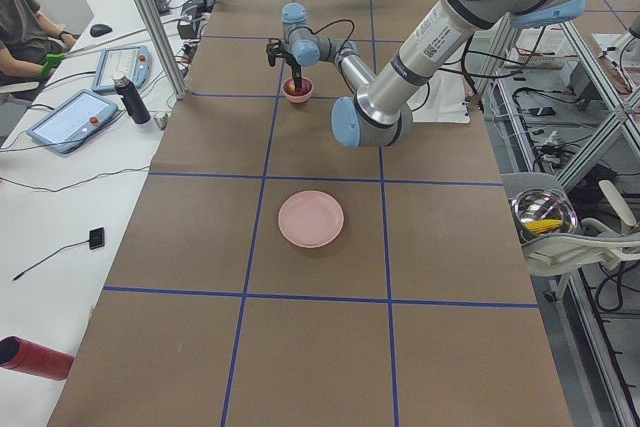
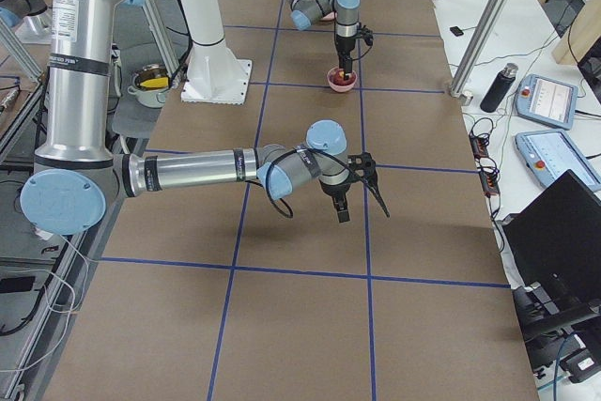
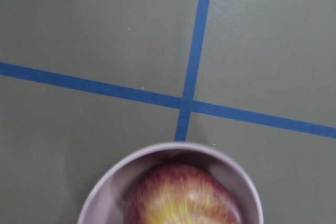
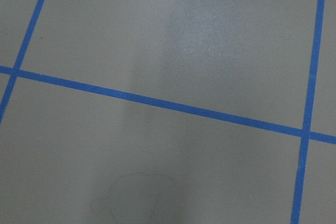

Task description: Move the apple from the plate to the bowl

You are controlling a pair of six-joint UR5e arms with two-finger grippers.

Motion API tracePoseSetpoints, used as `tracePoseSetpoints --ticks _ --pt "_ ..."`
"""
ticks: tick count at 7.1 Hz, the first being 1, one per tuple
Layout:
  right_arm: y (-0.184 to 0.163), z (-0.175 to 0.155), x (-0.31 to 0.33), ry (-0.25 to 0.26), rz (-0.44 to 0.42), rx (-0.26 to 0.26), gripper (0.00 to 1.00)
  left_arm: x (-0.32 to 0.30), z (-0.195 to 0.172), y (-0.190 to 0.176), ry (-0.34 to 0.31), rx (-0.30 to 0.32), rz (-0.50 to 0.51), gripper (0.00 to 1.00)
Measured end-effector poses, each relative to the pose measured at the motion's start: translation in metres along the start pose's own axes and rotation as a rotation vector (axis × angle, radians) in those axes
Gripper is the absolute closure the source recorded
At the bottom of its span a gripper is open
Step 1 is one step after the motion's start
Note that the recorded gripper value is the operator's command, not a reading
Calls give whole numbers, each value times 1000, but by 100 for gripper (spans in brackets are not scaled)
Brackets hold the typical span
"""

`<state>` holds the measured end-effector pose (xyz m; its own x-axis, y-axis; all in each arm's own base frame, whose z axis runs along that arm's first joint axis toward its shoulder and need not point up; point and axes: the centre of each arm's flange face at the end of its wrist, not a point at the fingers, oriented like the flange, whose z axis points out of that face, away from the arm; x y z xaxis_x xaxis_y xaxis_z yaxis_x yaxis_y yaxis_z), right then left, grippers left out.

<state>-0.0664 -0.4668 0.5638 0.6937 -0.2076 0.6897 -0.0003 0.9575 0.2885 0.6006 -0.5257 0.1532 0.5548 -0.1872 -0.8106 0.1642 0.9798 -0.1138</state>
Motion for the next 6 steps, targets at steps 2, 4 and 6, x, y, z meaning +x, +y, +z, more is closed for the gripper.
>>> tracePoseSetpoints --ticks 2,4,6 --pt "-2 0 -1 0 0 1 0 -6 -17 5 24 6 6 3" --pt "-8 -1 -4 -5 -7 8 0 -80 -51 21 34 17 62 3" --pt "-11 -3 -8 -15 -10 8 0 -232 -102 30 -46 41 268 3"
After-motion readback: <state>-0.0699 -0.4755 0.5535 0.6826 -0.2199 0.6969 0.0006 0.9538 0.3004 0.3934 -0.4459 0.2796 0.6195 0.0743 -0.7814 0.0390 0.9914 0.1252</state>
